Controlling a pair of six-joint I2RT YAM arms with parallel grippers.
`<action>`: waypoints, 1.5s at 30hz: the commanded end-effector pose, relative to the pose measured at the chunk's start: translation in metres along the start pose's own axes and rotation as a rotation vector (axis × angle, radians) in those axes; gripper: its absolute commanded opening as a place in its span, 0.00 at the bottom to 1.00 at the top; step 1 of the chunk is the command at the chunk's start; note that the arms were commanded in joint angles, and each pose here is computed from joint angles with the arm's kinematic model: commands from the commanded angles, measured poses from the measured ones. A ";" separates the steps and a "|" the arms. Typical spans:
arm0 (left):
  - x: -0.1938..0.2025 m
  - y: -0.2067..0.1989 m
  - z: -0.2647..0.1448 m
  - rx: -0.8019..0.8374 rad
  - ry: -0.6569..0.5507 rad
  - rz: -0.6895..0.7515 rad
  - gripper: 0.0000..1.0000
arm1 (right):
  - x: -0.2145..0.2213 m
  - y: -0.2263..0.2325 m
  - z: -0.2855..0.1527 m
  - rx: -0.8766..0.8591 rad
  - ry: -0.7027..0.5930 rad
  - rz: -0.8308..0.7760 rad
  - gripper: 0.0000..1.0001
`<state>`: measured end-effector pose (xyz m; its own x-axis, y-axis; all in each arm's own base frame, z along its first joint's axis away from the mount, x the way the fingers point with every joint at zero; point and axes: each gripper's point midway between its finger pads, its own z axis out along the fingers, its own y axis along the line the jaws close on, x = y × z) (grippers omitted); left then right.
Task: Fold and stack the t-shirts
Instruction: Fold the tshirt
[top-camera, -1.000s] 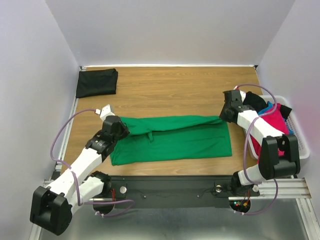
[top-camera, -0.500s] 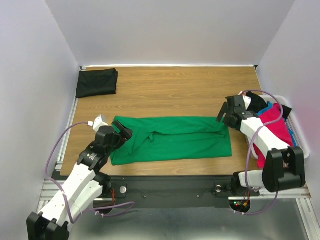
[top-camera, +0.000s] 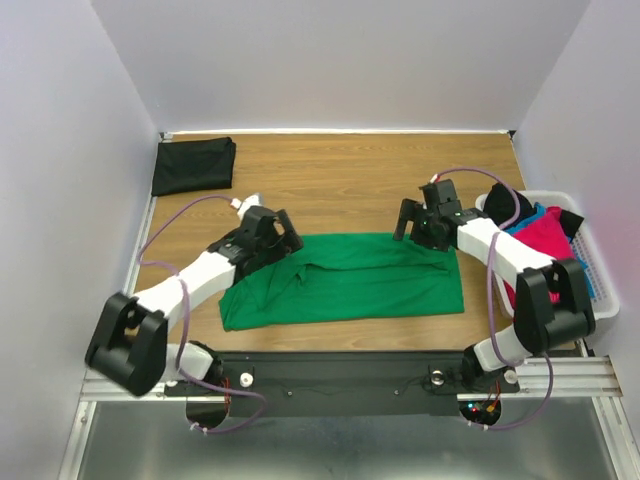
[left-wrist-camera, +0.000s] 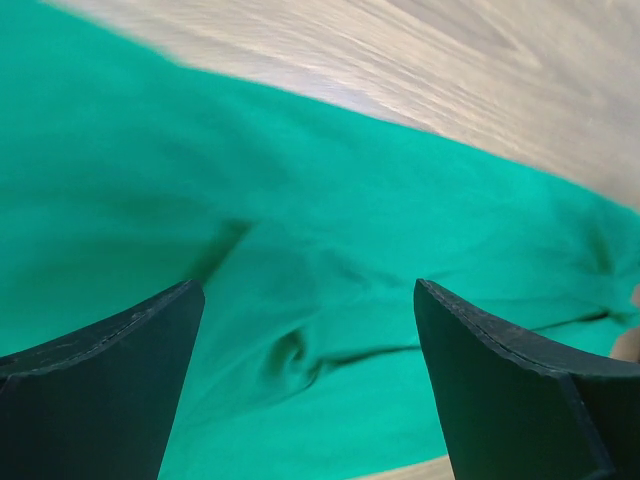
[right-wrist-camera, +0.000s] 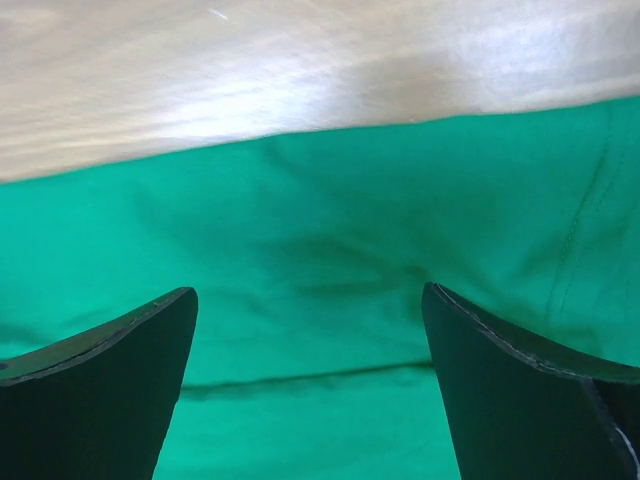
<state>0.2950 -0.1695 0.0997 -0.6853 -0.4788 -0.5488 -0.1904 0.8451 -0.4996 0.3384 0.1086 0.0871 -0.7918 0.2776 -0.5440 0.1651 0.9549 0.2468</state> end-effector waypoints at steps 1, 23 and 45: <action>-0.009 -0.052 0.013 0.118 -0.011 0.103 0.98 | 0.003 -0.003 0.020 0.019 0.027 -0.010 1.00; 0.125 -0.060 -0.005 0.177 0.251 0.142 0.94 | 0.052 -0.054 0.040 0.225 0.107 0.022 1.00; 0.004 -0.033 0.013 -0.087 -0.047 0.139 0.99 | 0.057 -0.059 0.039 0.236 0.111 0.017 1.00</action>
<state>0.3031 -0.2000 0.1177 -0.6571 -0.4084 -0.6336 -0.1801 0.9012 -0.3941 0.3238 0.0842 0.0277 -0.8255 0.2946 -0.4813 0.2753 0.9548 0.1121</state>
